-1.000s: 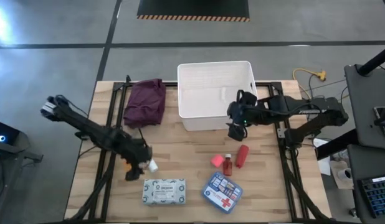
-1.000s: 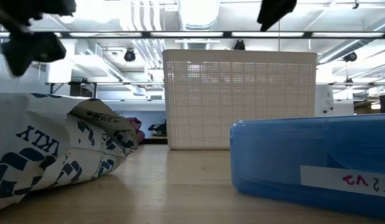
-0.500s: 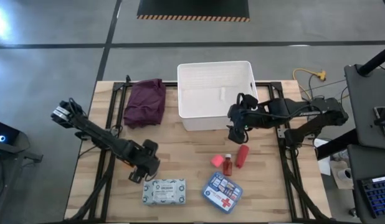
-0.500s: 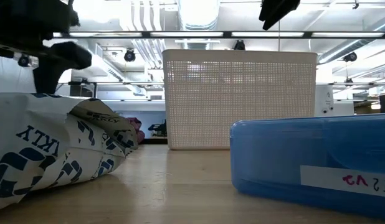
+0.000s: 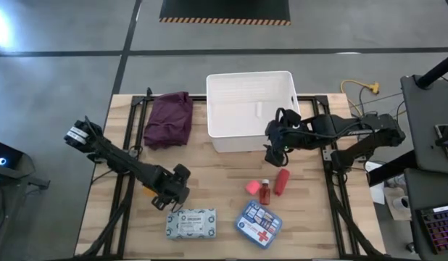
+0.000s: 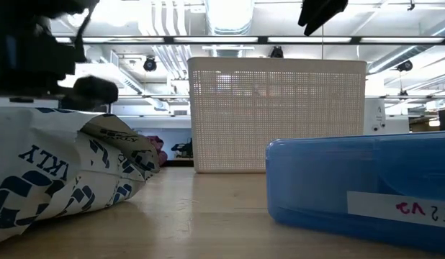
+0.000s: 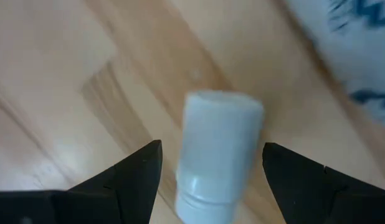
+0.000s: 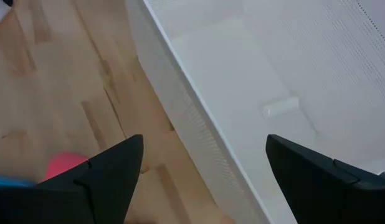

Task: Pick & place medical supplies in basket/bin
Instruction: Put the medicine bottle into the bin

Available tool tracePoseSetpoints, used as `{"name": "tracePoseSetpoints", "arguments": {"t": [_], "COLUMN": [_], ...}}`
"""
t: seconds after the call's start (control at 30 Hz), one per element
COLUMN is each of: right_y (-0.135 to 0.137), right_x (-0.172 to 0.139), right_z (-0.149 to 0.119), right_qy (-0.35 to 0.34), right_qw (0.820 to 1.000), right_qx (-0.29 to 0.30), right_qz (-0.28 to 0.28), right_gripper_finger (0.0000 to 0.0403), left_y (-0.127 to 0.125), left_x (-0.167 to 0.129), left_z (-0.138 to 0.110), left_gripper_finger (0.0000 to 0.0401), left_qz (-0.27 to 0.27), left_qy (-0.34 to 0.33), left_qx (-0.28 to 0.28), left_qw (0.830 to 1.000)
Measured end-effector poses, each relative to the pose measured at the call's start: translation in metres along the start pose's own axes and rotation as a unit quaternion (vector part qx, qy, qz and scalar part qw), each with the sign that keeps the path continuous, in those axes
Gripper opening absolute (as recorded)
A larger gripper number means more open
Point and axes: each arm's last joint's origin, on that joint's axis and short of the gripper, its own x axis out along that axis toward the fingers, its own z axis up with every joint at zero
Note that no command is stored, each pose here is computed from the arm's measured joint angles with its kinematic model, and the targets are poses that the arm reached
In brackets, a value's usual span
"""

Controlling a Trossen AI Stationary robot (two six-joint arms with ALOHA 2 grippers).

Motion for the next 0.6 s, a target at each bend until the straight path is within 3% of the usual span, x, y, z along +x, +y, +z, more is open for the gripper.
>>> {"name": "tracePoseSetpoints", "arguments": {"t": [0.2, 0.37, 0.6], "right_y": [0.000, 0.000, -0.001], "right_x": [0.000, 0.000, 0.000], "right_z": [0.000, 0.000, -0.003], "right_qy": [0.000, 0.001, 0.012], "right_qw": [1.000, 1.000, 0.999], "right_qx": [0.016, 0.029, 0.052], "right_qz": [0.000, 0.000, -0.006], "right_gripper_finger": [0.0328, 0.0328, 0.0328], "left_y": [0.005, 0.008, 0.011], "left_x": [0.006, 0.005, 0.003], "left_z": [-0.007, -0.005, 0.002], "left_gripper_finger": [0.0255, 0.0228, 0.0192], "left_qz": [-0.004, -0.016, -0.065], "left_qy": [0.013, 0.004, -0.034], "left_qx": [-0.014, -0.033, -0.151], "left_qw": [1.000, 0.999, 0.986]}}
